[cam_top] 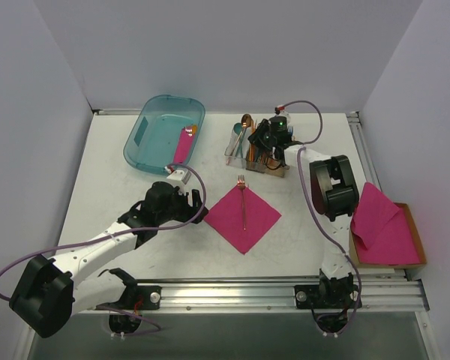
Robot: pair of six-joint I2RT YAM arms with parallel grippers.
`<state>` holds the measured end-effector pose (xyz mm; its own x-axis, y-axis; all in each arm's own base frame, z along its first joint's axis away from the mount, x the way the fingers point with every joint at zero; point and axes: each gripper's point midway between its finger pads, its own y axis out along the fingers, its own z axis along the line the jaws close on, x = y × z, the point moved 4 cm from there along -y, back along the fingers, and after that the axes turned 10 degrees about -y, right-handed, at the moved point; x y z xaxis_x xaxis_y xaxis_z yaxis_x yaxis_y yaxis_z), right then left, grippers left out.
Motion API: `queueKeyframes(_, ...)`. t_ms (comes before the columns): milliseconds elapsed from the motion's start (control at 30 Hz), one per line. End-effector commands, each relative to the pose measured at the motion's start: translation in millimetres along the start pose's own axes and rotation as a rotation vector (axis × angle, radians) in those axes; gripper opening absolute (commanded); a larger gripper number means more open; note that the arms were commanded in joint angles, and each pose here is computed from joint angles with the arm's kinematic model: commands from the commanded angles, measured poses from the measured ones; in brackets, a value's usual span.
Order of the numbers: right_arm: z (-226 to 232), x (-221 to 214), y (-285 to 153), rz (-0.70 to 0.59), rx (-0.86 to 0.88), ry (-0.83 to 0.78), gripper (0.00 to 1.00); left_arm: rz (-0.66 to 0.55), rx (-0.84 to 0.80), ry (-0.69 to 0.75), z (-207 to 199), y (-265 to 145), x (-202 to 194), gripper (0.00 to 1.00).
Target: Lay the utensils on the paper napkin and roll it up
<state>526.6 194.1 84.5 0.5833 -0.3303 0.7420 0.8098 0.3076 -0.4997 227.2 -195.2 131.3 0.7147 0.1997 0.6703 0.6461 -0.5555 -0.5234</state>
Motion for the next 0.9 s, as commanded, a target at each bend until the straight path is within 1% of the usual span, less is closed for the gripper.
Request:
queueKeyframes(0, 24.5, 42.9, -22.2, -0.11, 0.094, 0.005, 0.28, -0.045, -0.025, 0.015, -5.5, -0.8, 11.6, 0.81)
queueKeyframes(100, 23.7, 41.7, -20.6, -0.1, 0.116, 0.015, 0.29, -0.045, -0.025, 0.015, -5.7, -0.6, 11.9, 0.81)
queueKeyframes(200, 19.6, 37.3, -15.6, -0.079, 0.096, 0.012, 0.33, -0.044, -0.025, 0.015, -5.5, -0.3, 11.6, 0.81)
queueKeyframes(433, 13.6, 31.6, -12.6, -0.058, 0.07, -0.01, 0.37, -0.044, -0.025, 0.016, -5.2, -0.5, 11.3, 0.81)
queueKeyframes(567, 11.4, 28.4, -9.4, -0.04, 0.062, -0.021, 0.36, -0.045, -0.025, 0.015, -5.7, -0.6, 11.9, 0.81)
queueKeyframes(700, 5.5, 21.9, -4.8, -0.017, 0.034, -0.035, 0.33, -0.042, -0.024, 0.015, -4.9, -0.4, 10.7, 0.81)
queueKeyframes(867, 3.0, 13.9, -1.4, 0.009, 0.032, -0.038, 0.31, -0.044, -0.025, 0.015, -5.3, -0.5, 11.3, 0.81)
